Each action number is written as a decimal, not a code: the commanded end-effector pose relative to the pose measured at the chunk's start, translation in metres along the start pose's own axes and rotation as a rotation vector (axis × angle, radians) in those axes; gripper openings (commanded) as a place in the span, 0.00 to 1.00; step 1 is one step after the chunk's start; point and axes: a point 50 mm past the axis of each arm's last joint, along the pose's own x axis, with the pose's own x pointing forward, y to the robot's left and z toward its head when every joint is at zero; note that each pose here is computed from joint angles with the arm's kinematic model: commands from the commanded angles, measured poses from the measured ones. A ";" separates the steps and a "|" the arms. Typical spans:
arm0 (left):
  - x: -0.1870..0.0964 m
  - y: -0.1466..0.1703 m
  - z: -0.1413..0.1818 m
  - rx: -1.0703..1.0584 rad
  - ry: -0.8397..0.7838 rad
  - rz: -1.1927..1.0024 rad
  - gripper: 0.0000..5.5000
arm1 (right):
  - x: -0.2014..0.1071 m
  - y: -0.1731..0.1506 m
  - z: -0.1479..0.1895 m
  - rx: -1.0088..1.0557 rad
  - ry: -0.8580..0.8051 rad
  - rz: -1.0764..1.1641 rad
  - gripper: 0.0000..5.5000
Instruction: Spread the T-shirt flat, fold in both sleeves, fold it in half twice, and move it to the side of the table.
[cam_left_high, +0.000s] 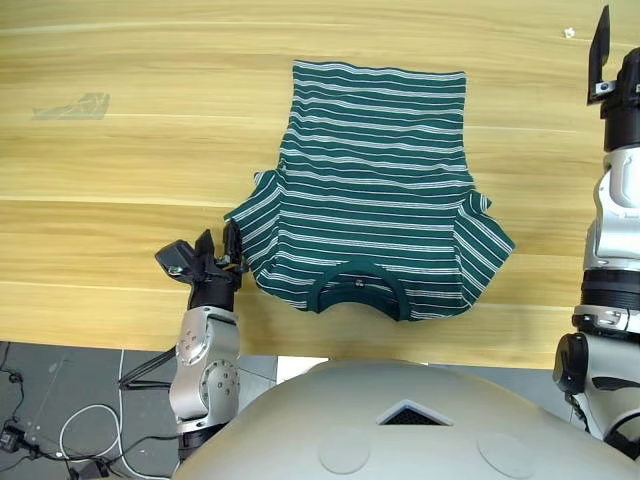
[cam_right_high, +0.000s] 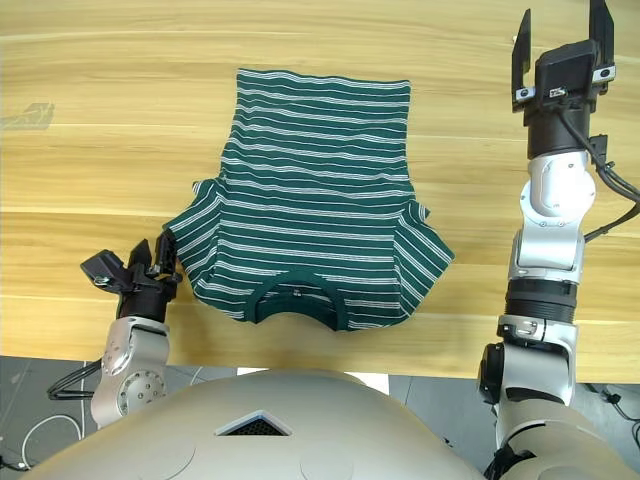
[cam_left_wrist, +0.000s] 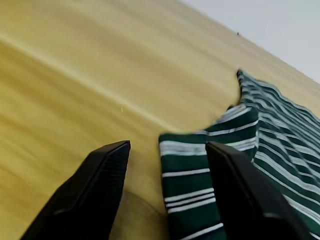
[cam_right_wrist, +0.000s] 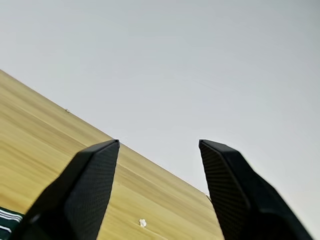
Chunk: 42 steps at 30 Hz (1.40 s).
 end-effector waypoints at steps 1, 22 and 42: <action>0.008 0.008 -0.009 0.036 0.064 0.024 0.51 | -0.003 0.000 0.000 0.009 0.012 -0.008 0.54; 0.011 0.010 -0.021 0.076 0.083 0.063 0.00 | 0.000 0.011 -0.003 -0.002 0.021 0.054 0.54; 0.003 -0.017 -0.018 0.323 -0.056 -0.117 0.00 | -0.004 0.022 -0.010 0.010 0.047 0.075 0.54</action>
